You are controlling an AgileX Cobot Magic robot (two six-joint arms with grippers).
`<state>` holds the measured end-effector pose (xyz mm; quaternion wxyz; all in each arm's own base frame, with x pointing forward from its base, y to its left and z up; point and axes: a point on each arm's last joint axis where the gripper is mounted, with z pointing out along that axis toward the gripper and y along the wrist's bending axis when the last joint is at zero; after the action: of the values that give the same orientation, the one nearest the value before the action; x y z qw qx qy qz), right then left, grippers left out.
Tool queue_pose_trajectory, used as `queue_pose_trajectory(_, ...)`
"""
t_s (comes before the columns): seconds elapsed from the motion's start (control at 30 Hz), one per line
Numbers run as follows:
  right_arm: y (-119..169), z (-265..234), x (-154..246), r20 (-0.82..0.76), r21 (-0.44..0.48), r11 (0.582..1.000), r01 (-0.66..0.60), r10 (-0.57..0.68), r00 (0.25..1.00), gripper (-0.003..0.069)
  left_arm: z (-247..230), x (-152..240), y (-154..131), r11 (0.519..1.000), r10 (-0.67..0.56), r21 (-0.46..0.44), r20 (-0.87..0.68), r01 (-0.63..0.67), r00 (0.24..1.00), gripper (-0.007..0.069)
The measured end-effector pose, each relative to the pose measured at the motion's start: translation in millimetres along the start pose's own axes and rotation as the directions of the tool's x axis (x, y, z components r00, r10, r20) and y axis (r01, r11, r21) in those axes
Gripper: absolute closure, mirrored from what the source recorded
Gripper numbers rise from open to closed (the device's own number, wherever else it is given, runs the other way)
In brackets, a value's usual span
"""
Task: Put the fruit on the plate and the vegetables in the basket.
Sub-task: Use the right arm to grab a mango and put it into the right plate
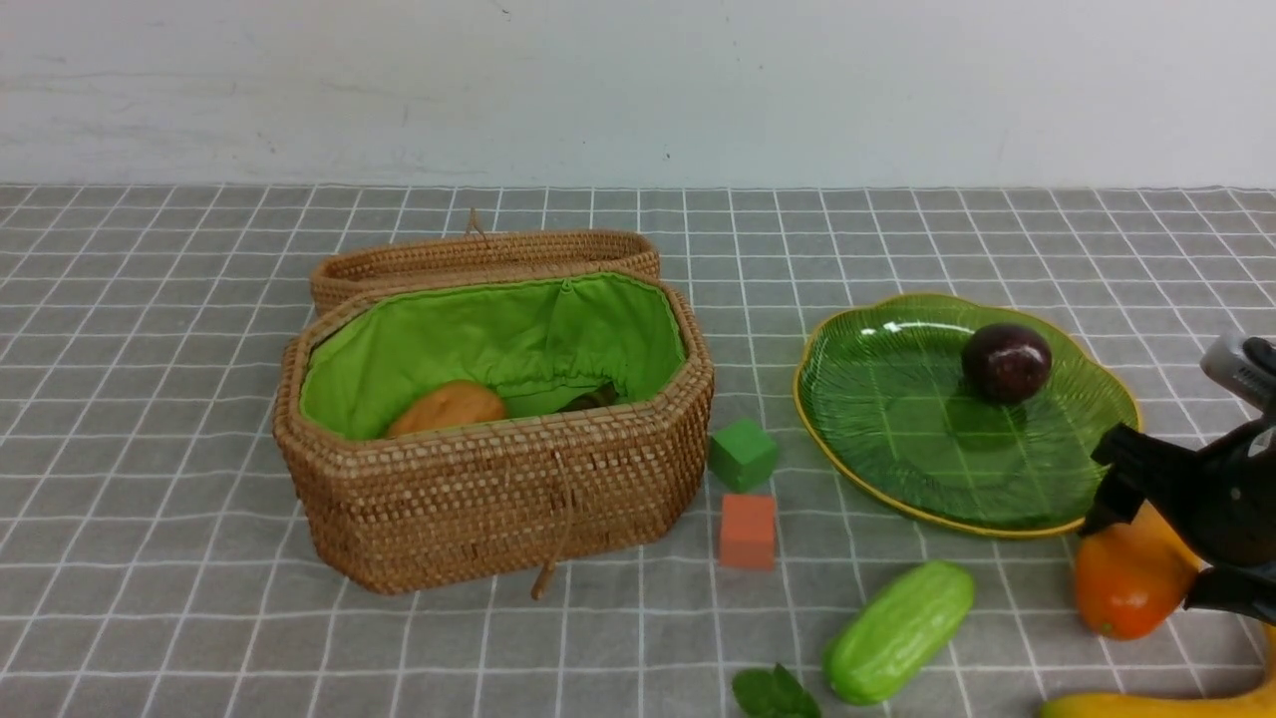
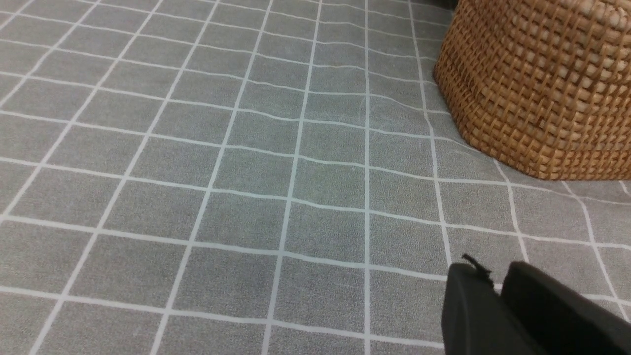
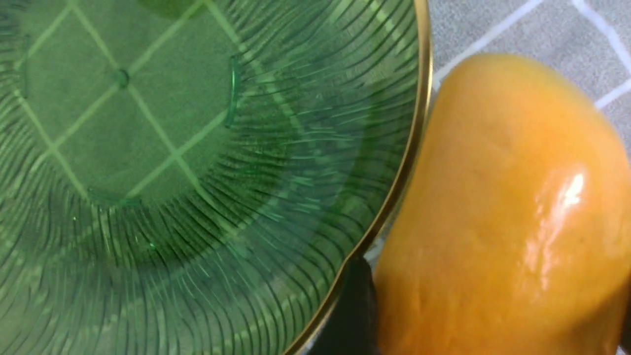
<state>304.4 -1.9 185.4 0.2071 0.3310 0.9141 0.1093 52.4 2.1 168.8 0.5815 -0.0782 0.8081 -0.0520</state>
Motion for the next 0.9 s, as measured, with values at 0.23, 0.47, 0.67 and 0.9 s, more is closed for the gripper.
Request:
queue_pose_trajectory(0.23,-1,-7,1,-0.007,0.020,0.999,0.037,-0.037,0.999,0.0078,0,0,0,1.000,0.000,0.000,0.000,0.000,1.000,0.0522)
queue_pose_trajectory(0.47,4,-39,-2,0.079,-0.033,0.998,0.062,-0.060,0.995,0.0078,0,0,0,1.000,0.000,0.000,0.000,0.000,1.000,0.0514)
queue_pose_trajectory(0.67,19,-75,-3,0.214,-0.134,0.981,0.140,-0.110,0.971,0.0078,0,0,0,1.000,0.000,0.000,0.000,0.000,1.000,0.0506)
queue_pose_trajectory(0.9,99,-72,-11,0.245,-0.205,0.882,0.424,-0.373,0.895,0.0078,0,0,0,1.000,0.000,0.000,0.000,0.000,1.000,0.0501)
